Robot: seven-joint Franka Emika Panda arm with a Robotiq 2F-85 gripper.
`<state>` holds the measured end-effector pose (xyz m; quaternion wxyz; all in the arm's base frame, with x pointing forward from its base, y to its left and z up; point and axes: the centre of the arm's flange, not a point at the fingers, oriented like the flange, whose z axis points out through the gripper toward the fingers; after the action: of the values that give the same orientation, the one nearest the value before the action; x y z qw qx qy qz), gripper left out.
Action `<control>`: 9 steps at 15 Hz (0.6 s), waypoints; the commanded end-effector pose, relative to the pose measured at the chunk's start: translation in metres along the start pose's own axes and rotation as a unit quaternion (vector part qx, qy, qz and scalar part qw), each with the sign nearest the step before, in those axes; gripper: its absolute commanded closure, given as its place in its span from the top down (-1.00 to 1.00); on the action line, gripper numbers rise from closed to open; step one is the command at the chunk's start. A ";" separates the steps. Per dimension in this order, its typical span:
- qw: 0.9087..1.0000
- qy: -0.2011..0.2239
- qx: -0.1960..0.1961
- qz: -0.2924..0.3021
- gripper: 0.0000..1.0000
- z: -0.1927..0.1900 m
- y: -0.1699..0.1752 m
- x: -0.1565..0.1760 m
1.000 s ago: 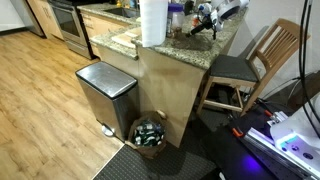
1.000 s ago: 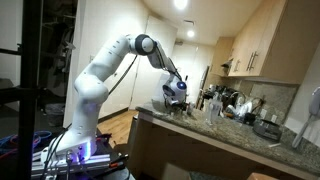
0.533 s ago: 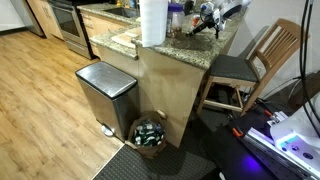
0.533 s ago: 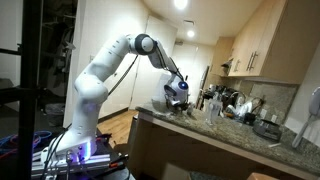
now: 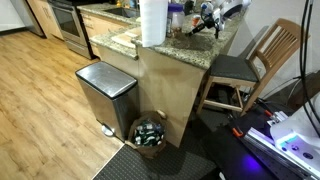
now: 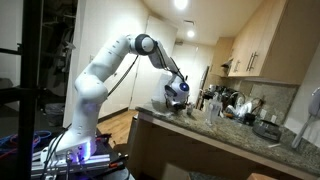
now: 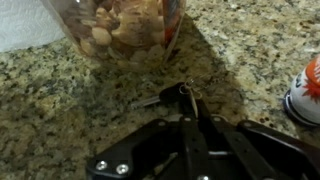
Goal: Take the bottle on the tissue roll and put it on the table, then take the object and put it on the bottle
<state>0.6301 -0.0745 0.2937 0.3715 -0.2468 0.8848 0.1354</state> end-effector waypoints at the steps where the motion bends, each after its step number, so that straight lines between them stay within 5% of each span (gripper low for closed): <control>1: 0.999 0.008 -0.036 0.007 -1.00 0.017 0.013 0.020; 9: 0.993 -0.022 0.108 -0.048 -1.00 -0.074 0.070 -0.053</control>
<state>0.6203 -0.0499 0.3347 0.3916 -0.2523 0.8812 0.0808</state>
